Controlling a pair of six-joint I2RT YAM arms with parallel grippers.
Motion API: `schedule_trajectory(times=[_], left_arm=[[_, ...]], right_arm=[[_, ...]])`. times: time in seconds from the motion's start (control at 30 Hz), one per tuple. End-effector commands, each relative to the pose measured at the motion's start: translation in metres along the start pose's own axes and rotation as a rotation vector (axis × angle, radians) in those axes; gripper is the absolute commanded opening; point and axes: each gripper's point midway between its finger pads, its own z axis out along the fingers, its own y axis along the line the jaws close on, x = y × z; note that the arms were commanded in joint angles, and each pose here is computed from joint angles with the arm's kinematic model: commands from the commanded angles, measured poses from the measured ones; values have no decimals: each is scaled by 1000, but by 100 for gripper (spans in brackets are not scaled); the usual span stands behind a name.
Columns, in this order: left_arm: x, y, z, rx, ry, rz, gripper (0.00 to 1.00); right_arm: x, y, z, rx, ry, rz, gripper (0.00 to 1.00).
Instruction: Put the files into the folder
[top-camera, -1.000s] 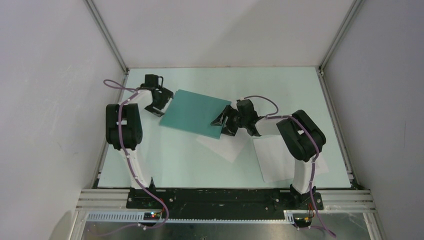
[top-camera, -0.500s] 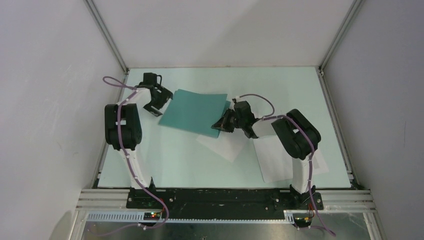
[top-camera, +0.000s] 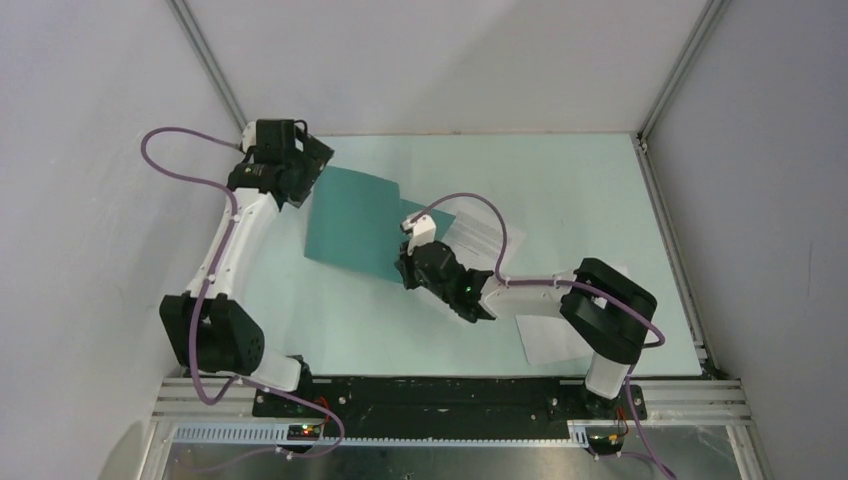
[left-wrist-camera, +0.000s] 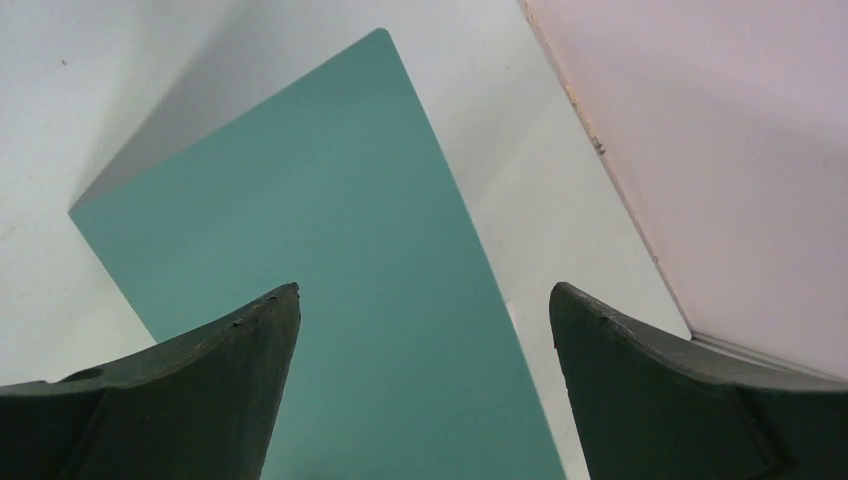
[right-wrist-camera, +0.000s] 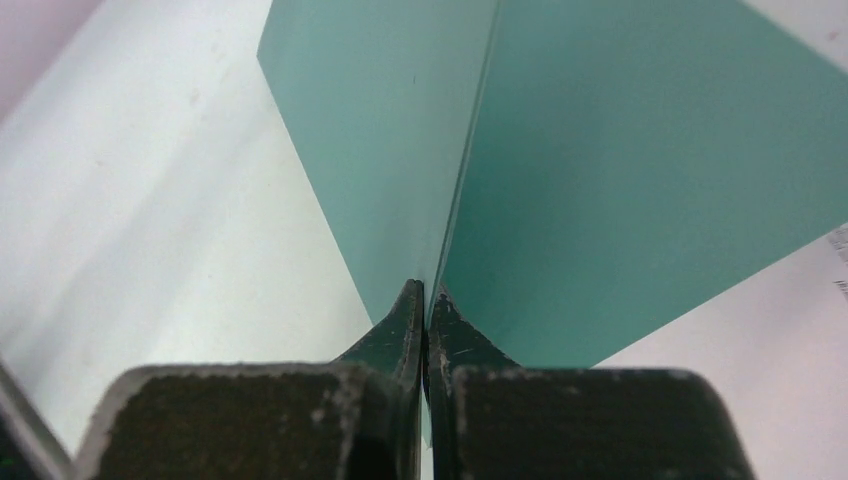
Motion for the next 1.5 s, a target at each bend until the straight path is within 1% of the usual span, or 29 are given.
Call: schedule_trajectory(times=[0.0,0.1,0.27,0.33,0.4,0.43,0.47,0.5,0.53,0.57,0.6,0.63,0.67,0.7,0.73,0.77,0.8,0.83,0.9,0.93,0.97,1.0,1.03,1.13,1.27,1.3,1.4,1.43,1.47], left_arm=[[9,4,-20,-46,-4,-18,100],[19,14,-20,-86,9,-26,100],[23,16,-26,-101,18,-12,99],[21,17,-33,-105,9,2,96],[22,22,-39,-113,6,13,88],[24,27,-43,-118,4,18,78],[26,31,-45,-122,3,19,73],[29,38,-47,-132,5,25,62],[31,41,-48,-135,6,28,56],[33,46,-51,-138,8,34,45],[34,49,-52,-137,9,40,40],[35,52,-55,-135,10,48,29],[35,53,-57,-131,8,68,24],[35,54,-60,-126,3,80,16],[36,56,-61,-124,7,109,12],[36,55,-64,-114,7,123,9],[38,54,-64,-101,19,165,8],[39,52,-64,-89,23,187,7],[41,50,-61,-61,31,263,8],[41,51,-59,-57,37,324,9],[40,49,-57,-45,31,359,10],[38,53,-55,-51,28,423,14],[36,52,-53,-48,24,447,16],[38,54,-48,-6,53,541,26],[43,55,-46,55,69,554,27],[47,57,-47,64,80,552,29],[54,72,-56,61,79,520,39],[53,77,-57,42,59,493,42],[54,87,-63,30,50,476,51]], right_arm=[[-24,-5,-10,153,-123,-275,0],[-24,-1,-13,197,-150,-393,0],[-21,26,-22,209,-206,-561,0],[-18,32,-24,212,-213,-599,0],[-15,33,-25,219,-210,-612,0],[-14,34,-25,219,-208,-611,0],[-12,33,-26,225,-203,-613,0],[-12,34,-27,224,-203,-611,0],[-13,34,-28,227,-204,-610,0],[-12,37,-29,221,-204,-612,7],[-13,38,-32,219,-207,-611,14],[-10,41,-35,210,-205,-613,32],[-13,44,-39,197,-209,-608,42],[-9,47,-43,180,-201,-593,58],[-12,51,-50,154,-193,-582,63],[-1,51,-56,131,-160,-566,72],[-7,58,-66,88,-171,-518,76],[4,57,-72,64,-133,-524,81],[6,59,-87,17,-106,-460,85],[-4,63,-98,-8,-124,-393,86],[6,60,-104,-28,-95,-384,89],[-4,64,-114,-56,-112,-330,90],[3,60,-118,-76,-83,-322,92],[-11,46,-125,-77,-76,-240,93],[-23,15,-116,-53,-38,-121,95],[-21,17,-114,-87,-9,-94,95],[-37,8,-102,-103,-2,22,96],[-29,6,-96,-101,36,29,96],[-40,7,-91,-99,27,52,96]])
